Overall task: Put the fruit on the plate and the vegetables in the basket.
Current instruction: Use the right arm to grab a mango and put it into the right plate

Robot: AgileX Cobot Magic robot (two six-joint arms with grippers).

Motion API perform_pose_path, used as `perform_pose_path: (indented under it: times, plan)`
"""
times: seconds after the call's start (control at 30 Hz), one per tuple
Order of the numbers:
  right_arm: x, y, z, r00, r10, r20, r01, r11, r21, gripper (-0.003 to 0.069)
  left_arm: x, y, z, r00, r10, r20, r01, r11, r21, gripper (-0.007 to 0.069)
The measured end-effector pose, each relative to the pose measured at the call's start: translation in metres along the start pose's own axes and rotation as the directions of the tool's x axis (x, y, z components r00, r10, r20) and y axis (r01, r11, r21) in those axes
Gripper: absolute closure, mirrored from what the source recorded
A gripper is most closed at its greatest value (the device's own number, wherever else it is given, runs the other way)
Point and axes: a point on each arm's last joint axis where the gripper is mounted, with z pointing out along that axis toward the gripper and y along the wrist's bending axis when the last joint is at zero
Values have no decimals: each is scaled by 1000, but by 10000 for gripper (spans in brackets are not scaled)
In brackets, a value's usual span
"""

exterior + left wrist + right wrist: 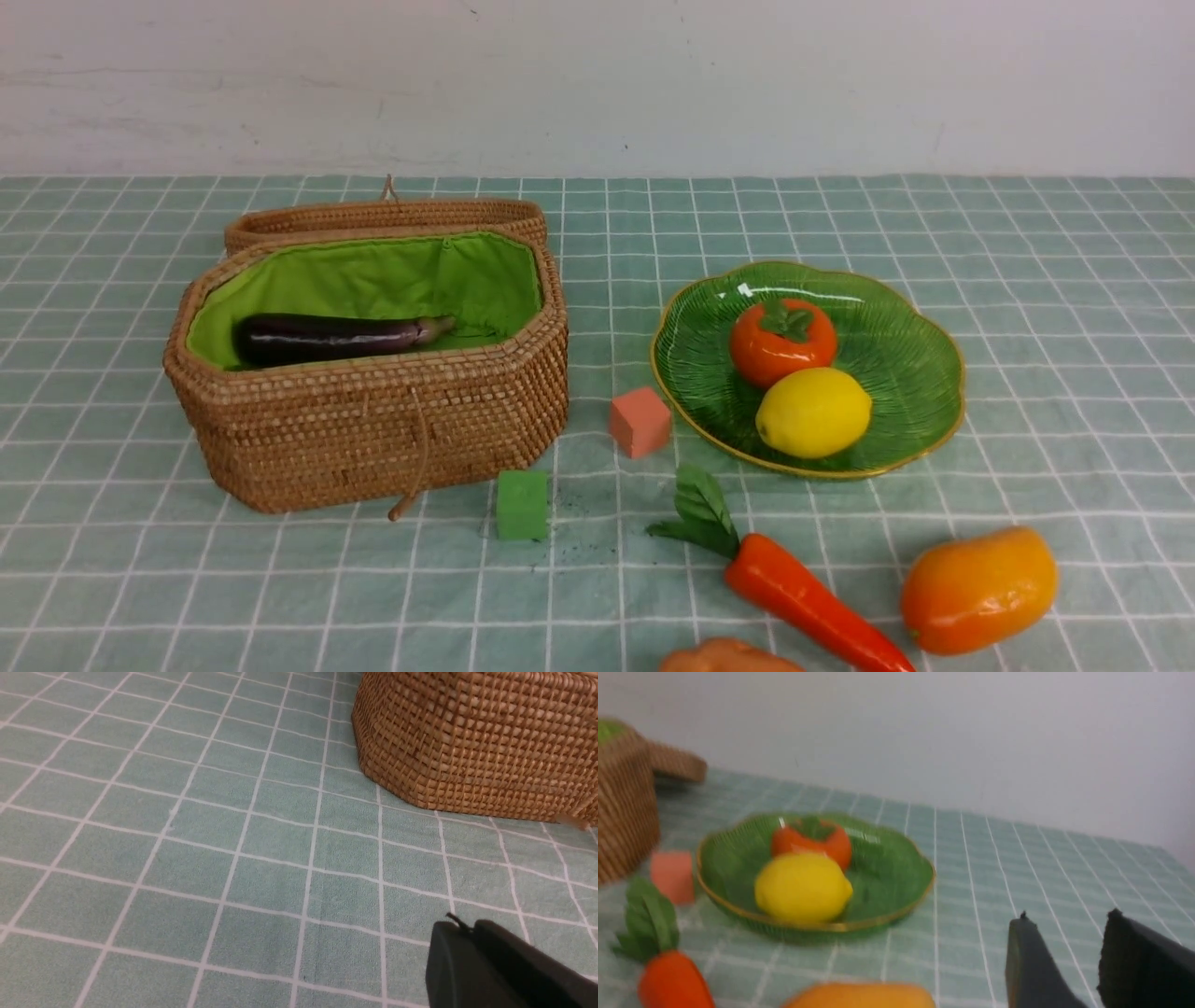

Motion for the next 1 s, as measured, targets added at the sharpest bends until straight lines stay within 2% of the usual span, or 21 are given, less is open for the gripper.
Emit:
perform_pose_path:
  times: [0.1,0.13,0.2,0.23,0.27,0.3,0.37,0.43,0.5,0.53,0.6,0.63,0.73,0.8,0.87,1.0]
  plan:
    - [-11,2,-1,990,87,114,-85,996,-27,418,0,0,0,1000,0,0,0,1000,0,582]
    - [-21,3,-3,958,177,226,-166,984,-68,418,0,0,0,1000,0,0,0,1000,0,578]
    - [-27,3,-4,928,242,284,-222,970,-100,418,0,0,0,1000,0,0,0,1000,0,576]
    - [-32,2,-6,889,321,326,-293,947,-133,418,0,0,0,1000,0,0,0,1000,0,575]
    - [-38,1,-7,845,408,345,-373,913,-165,418,0,0,0,1000,0,0,0,1000,0,573]
    - [-39,0,-7,842,412,348,-378,911,-165,418,0,0,0,1000,0,0,0,1000,0,573]
    - [-58,-5,-11,761,545,353,-507,838,-200,418,0,0,0,1000,0,0,0,1000,0,568]
    - [-77,-8,-13,740,583,336,-549,812,-200,418,0,0,0,1000,0,0,0,1000,0,567]
    - [-93,-10,-13,747,586,313,-557,809,-185,418,0,0,0,1000,0,0,0,1000,0,566]
    - [-114,-13,-10,770,583,259,-564,812,-149,418,0,0,0,1000,0,0,0,1000,0,564]
    - [-127,-14,-6,788,579,211,-568,815,-117,418,0,0,0,1000,0,0,0,1000,0,565]
    - [-143,-17,5,814,573,99,-571,820,-43,418,0,0,0,1000,-1,0,1,1000,0,565]
    - [-146,-19,26,817,559,-138,-549,829,107,418,0,0,0,1000,-1,0,1,1000,0,561]
    - [-133,-20,41,776,543,-322,-497,840,219,418,0,0,0,1000,-1,0,1,1000,0,557]
    - [-115,-21,51,696,522,-493,-415,853,318,418,0,0,0,1000,-1,0,1,1000,0,555]
    - [-89,-19,71,571,512,-641,-327,859,395,418,0,0,0,1000,-1,0,1,1000,0,552]
